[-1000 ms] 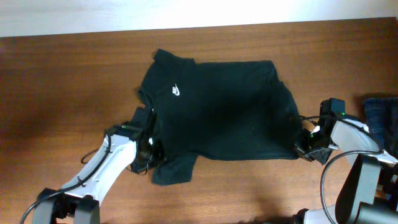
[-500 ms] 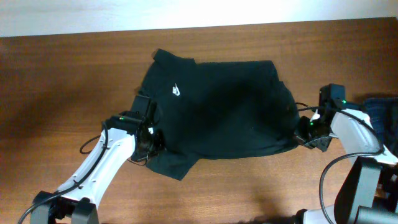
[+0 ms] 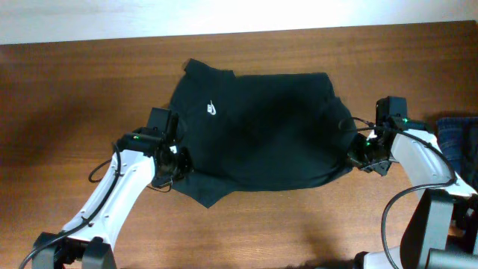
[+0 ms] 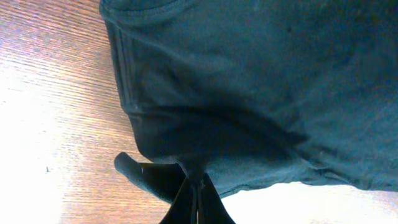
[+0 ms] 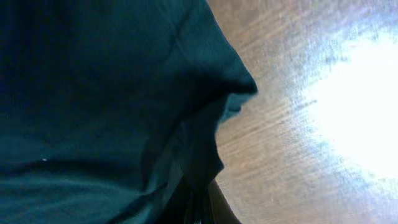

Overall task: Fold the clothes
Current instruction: 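Lift the hem and fold it upward toward the collar with both grippers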

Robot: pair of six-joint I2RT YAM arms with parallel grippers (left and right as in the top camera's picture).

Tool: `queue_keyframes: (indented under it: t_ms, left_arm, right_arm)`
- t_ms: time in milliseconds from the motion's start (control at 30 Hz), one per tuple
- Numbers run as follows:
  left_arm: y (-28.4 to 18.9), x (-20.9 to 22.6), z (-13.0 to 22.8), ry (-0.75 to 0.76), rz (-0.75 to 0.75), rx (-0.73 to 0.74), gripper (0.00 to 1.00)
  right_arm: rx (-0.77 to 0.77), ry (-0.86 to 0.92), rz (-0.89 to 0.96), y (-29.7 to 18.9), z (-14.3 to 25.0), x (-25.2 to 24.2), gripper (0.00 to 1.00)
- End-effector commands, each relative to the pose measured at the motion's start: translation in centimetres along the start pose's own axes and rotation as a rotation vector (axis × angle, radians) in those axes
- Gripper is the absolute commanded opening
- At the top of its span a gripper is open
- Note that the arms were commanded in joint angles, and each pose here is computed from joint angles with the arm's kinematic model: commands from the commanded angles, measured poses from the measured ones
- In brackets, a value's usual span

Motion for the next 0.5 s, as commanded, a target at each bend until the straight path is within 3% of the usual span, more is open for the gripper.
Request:
queue_keyframes:
  t_ms: [0, 467]
  left_arm:
    - [-0.5, -0.2, -0.8, 0.01, 0.017, -0.018, 0.01]
    - [-0.8, 2.4, -2.0, -0.084, 0.008, -0.035, 0.01]
  right_arm:
    - [-0.016, 0.002, -0.028, -0.5, -0.7, 0.9, 0.04]
    - [-0.072, 0.051, -0.06, -0.7, -2.1, 1.6, 0.04]
Point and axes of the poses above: each gripper's point midway between its finger pads, its own y axis out along the fingers, its own x axis along the line the jaws close on, z = x × y, the point moved 2 cm from there along -y, back along the fingers, and after that the axes turned 6 degrees about y, right-handed, at the moved point
